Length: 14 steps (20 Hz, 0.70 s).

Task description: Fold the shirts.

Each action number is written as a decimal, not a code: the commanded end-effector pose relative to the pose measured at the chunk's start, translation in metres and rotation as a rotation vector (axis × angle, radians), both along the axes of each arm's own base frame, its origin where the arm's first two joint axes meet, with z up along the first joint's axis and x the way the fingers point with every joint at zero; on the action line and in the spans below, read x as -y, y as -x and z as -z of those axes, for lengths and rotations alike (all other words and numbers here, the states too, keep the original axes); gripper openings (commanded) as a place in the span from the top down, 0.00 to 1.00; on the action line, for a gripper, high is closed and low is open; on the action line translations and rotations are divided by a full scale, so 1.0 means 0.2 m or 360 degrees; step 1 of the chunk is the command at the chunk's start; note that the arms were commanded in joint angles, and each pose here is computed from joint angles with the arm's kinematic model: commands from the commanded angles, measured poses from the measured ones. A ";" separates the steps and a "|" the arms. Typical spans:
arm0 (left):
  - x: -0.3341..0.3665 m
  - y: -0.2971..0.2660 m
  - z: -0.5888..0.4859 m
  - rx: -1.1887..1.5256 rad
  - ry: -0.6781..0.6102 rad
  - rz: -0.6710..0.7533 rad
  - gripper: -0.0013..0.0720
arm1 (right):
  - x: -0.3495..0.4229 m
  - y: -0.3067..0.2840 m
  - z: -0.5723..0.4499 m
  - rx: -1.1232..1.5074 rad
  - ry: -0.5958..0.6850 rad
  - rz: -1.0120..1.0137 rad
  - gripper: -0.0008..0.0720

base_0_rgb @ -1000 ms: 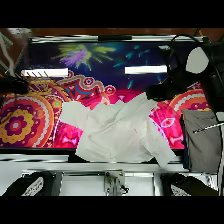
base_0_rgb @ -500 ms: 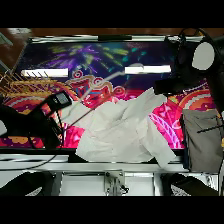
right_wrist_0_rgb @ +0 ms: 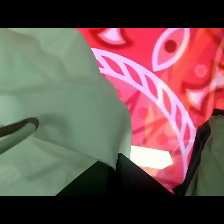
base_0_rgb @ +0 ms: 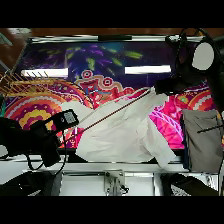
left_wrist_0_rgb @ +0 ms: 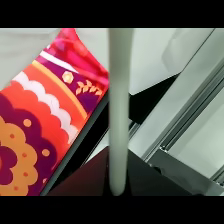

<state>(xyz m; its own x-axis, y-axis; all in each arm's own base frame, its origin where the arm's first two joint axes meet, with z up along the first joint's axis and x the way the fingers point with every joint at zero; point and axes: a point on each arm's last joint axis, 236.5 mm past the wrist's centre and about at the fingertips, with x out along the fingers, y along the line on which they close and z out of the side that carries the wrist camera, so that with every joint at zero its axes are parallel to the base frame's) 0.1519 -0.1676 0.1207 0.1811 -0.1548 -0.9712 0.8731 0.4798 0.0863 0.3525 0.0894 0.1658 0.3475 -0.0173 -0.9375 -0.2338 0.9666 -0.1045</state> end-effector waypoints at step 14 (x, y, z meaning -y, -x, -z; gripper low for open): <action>0.16 -0.02 0.23 -0.0009 0.0129 -0.0274 0.93 | 0.00 0.05 -0.04 0.0005 -0.0036 0.0020 0.91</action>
<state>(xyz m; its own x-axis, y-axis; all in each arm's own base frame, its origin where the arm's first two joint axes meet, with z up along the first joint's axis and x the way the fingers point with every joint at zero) 0.1417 -0.1975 0.0769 0.1523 -0.1953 -0.9688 0.8425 0.5382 0.0239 0.3496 0.0924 0.1690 0.3511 0.0011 -0.9363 -0.2212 0.9718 -0.0818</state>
